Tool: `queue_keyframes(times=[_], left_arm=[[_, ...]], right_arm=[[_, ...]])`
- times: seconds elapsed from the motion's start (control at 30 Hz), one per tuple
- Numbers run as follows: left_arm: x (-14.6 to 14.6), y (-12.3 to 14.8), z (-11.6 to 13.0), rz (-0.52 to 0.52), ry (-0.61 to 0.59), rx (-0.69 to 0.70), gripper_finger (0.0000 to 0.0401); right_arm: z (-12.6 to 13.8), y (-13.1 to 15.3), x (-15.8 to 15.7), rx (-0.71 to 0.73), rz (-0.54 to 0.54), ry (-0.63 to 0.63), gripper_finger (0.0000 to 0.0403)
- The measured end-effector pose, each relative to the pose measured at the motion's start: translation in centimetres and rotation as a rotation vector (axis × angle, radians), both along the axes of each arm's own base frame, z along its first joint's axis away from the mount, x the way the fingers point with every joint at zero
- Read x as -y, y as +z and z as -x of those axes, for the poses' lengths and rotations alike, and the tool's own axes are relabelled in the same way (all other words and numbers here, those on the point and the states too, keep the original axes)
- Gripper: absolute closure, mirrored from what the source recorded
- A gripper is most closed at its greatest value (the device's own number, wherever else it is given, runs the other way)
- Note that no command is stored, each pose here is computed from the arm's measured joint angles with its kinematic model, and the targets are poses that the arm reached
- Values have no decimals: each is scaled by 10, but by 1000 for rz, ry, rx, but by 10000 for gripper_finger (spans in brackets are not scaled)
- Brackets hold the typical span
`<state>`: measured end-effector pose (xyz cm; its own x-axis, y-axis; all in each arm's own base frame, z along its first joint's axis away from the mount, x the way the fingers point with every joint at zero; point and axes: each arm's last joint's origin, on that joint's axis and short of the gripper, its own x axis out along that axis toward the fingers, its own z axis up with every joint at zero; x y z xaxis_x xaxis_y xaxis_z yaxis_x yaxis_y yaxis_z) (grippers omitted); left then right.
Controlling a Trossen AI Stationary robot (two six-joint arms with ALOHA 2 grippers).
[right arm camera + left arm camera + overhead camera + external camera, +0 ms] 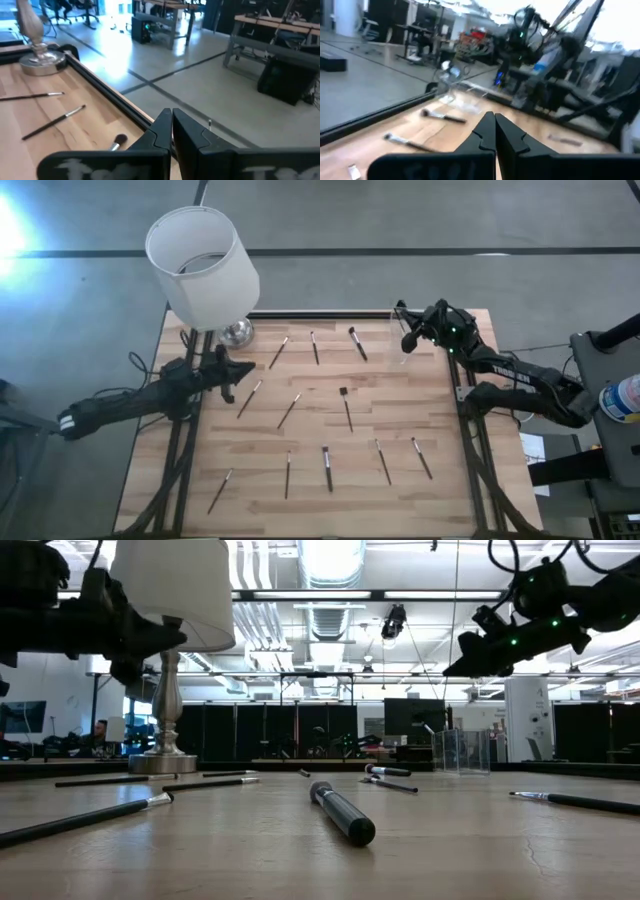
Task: Put items in baskets/containers
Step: Put the eyeshadow brush into the transparent organizer
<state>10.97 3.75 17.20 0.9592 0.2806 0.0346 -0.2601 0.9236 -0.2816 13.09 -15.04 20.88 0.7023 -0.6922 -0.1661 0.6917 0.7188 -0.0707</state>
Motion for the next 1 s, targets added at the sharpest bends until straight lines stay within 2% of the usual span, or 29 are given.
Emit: queue_keyframes(times=[0.1,0.17,0.3,0.47,0.53,0.67,0.8,1.0], left_arm=[[1,0,-9,79,-117,-81,401],[1,0,-16,129,-145,-133,401],[-2,-6,-33,162,-5,-276,401],[3,-18,-59,201,46,-426,401],[6,-14,-76,196,48,-410,401],[7,-24,-103,181,114,-510,401],[1,-25,-134,174,169,-541,401],[-16,-30,-167,177,268,-585,401]], right_arm=[[1,1,-3,4,7,9,394],[1,2,-4,8,14,9,394],[1,1,-3,4,11,10,394],[0,-3,-6,-20,16,25,394],[0,-5,-6,-29,18,29,394],[2,-12,-9,-53,12,35,394],[5,-19,-12,-62,9,41,394],[8,-25,-16,-63,30,55,394]])
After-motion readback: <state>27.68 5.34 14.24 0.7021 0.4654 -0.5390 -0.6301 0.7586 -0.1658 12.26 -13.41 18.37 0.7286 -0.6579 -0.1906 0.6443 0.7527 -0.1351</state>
